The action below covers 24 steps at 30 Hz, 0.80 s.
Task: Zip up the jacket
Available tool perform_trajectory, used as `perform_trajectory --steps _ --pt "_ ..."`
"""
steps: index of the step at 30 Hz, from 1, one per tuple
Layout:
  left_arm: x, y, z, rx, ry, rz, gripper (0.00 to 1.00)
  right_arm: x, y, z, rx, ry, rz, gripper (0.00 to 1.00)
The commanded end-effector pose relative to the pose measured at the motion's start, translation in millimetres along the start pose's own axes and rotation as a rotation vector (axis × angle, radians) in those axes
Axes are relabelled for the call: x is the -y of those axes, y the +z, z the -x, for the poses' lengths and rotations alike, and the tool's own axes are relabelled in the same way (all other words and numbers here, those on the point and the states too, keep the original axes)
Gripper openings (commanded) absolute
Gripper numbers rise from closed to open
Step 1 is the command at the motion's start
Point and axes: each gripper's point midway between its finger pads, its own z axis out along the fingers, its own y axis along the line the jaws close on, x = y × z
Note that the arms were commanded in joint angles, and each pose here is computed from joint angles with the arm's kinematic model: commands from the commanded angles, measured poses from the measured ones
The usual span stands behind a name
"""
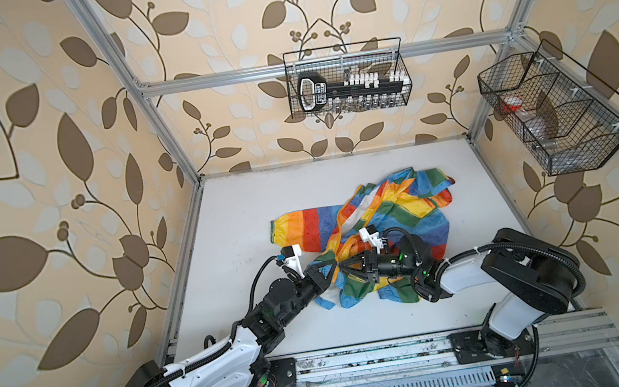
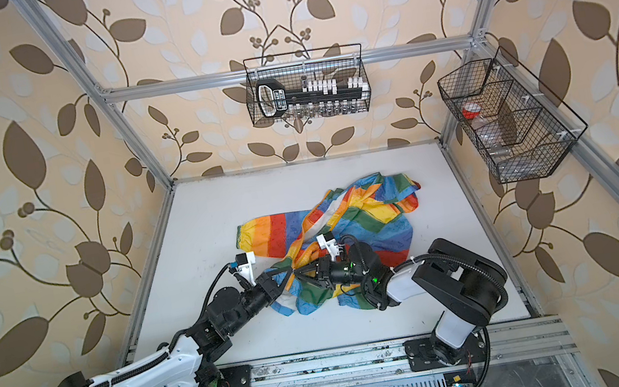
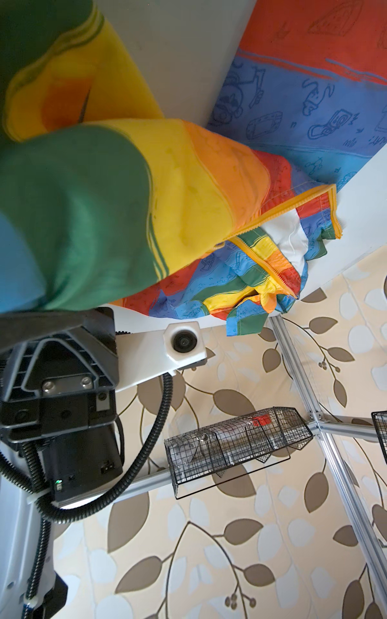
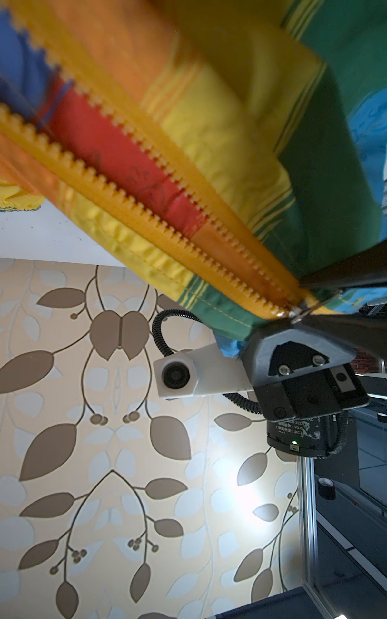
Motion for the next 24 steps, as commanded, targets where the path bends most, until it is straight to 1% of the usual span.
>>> perform_trajectory --steps 1,6,12,17,21,23,24 --pt "9.6 -2.2 0.8 0.007 -0.001 -0.041 0.00 -18.4 -0.2 2.9 0.016 -0.007 0.050 0.13" --pt "6.8 -2.4 -1.1 0.000 -0.003 -0.035 0.00 -19.6 0.1 3.3 0.013 -0.010 0.047 0.10" --pt "2.8 -3.7 -3.7 -0.015 0.014 -0.007 0.00 -14.3 -0.3 4.2 0.007 -0.040 -0.003 0.07" --pt "0.4 -4.3 -5.0 -0.026 0.029 0.011 0.00 -9.4 3.2 3.3 -0.017 -0.076 -0.054 0.06" --pt "-0.1 -3.7 -7.2 -0.042 0.041 0.022 0.00 -4.0 4.4 2.4 -0.031 -0.101 -0.098 0.00" --pt "-0.4 -3.3 -8.3 -0.048 0.041 0.025 0.00 -4.4 5.6 2.8 -0.033 -0.110 -0.103 0.00" --pt "0.0 -3.4 -7.7 -0.047 0.036 0.026 0.05 -4.1 6.3 2.8 -0.036 -0.114 -0.109 0.00"
